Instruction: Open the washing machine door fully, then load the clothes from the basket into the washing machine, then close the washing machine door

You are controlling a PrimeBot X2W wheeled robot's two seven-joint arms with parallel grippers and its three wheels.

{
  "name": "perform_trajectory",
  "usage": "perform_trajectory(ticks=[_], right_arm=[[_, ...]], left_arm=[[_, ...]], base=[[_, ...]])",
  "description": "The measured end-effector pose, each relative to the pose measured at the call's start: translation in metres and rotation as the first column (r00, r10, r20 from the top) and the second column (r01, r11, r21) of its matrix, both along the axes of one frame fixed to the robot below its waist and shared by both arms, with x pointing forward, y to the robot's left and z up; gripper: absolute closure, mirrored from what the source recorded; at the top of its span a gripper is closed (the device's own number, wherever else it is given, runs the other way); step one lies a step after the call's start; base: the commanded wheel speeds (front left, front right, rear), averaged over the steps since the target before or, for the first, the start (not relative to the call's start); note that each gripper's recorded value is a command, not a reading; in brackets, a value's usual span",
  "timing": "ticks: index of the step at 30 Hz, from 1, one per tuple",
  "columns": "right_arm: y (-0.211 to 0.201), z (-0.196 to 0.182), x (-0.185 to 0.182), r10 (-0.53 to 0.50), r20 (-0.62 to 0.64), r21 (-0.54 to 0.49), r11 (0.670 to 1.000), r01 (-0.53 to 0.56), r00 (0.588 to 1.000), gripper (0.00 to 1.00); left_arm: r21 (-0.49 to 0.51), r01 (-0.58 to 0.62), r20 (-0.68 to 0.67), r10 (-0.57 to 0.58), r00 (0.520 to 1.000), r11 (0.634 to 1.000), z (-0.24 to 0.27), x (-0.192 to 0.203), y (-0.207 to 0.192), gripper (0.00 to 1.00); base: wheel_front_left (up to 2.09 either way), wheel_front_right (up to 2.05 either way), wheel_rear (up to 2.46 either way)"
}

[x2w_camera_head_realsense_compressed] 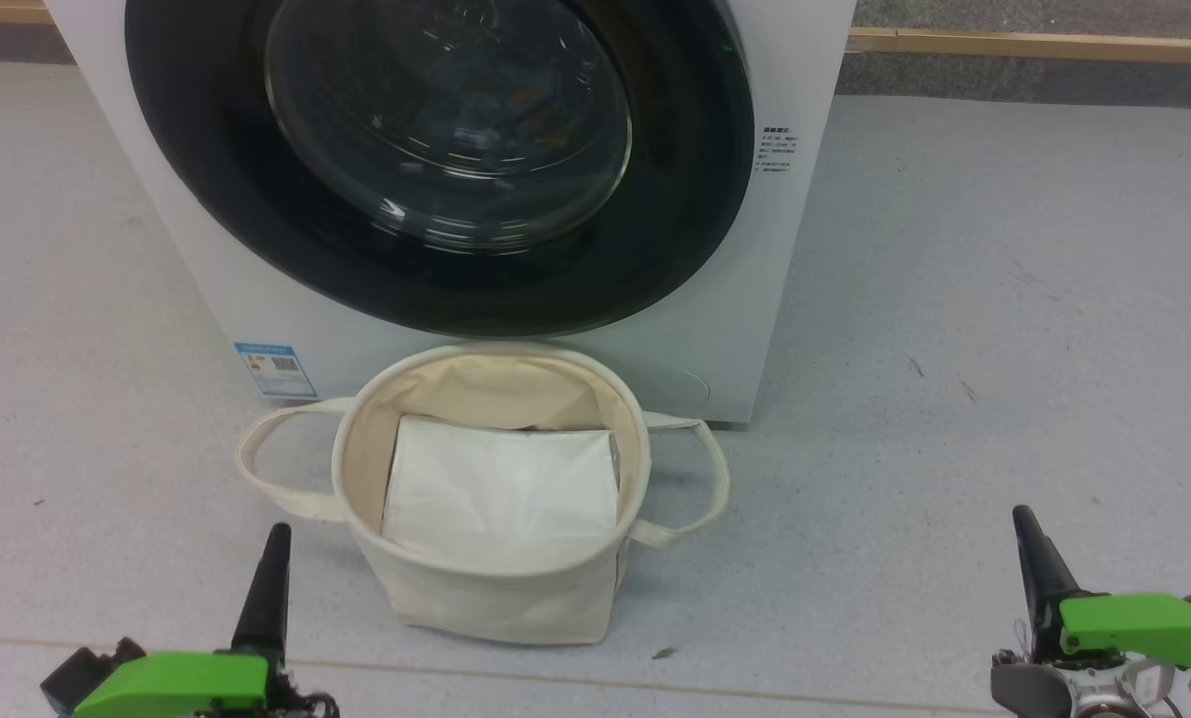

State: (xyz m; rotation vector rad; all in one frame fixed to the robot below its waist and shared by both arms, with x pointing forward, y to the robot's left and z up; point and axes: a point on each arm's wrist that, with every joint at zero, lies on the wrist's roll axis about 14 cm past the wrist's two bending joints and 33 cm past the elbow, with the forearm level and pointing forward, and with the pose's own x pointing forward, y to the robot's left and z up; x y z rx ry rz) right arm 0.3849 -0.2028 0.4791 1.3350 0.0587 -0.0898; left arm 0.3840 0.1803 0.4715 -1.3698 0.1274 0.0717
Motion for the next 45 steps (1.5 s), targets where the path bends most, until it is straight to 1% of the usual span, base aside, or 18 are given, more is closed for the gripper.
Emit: perform_trajectory(ticks=[9, 19, 45], right_arm=[[-0.001, 0.005, -0.001, -0.005, 0.020, 0.123, 0.992, 0.003, 1.000, 1.00], [-0.004, 0.009, -0.003, -0.018, 0.040, 0.231, 0.973, 0.008, 0.999, 1.00], [-0.004, 0.010, -0.003, -0.020, 0.043, 0.236, 0.972, 0.009, 0.999, 1.00]], left_arm=[[-0.110, -0.001, 0.034, 0.005, 0.999, 0.994, 0.009, 0.001, 0.001, 1.00], [-0.206, -0.013, 0.047, 0.023, 0.999, 0.978, 0.011, -0.003, 0.005, 1.00], [-0.211, -0.015, 0.049, 0.026, 0.998, 0.977, 0.012, -0.003, 0.006, 1.00]], base=[[0.00, 0.00, 0.00], [0.00, 0.00, 0.00], [0.00, 0.00, 0.00]])
